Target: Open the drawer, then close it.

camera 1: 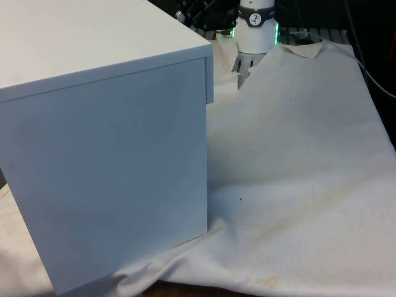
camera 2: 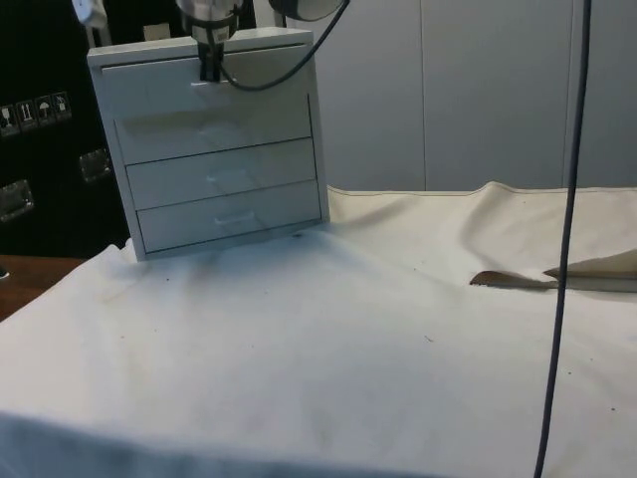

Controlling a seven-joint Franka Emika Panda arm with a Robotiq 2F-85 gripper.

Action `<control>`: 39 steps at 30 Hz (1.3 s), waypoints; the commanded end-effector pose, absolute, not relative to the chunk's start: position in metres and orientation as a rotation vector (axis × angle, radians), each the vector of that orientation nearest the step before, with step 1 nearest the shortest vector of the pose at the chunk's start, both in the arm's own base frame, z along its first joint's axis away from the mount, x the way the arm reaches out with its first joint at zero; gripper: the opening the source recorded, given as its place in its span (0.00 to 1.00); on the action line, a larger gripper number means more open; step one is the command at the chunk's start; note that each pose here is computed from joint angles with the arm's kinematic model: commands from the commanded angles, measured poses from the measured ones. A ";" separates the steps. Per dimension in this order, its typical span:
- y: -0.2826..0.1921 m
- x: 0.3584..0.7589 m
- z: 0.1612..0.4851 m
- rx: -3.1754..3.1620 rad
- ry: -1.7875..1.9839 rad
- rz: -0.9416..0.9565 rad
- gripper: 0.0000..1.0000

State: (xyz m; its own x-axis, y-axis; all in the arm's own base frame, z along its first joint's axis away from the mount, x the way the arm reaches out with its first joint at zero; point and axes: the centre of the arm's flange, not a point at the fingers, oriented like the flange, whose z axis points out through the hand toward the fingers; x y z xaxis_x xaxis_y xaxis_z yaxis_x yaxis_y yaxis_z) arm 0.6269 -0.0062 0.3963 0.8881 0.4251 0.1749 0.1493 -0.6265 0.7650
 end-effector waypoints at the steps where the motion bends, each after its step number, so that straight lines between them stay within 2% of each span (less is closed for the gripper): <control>1: -0.010 0.630 0.394 2.239 0.412 0.448 0.00; 9: -0.013 0.635 0.391 2.223 0.382 0.443 0.00; 18: -0.007 0.633 0.401 2.232 0.356 0.462 0.00; 24: 0.006 0.617 0.419 2.247 0.338 0.463 0.00; 39: 0.037 0.592 0.435 2.273 0.314 0.462 0.00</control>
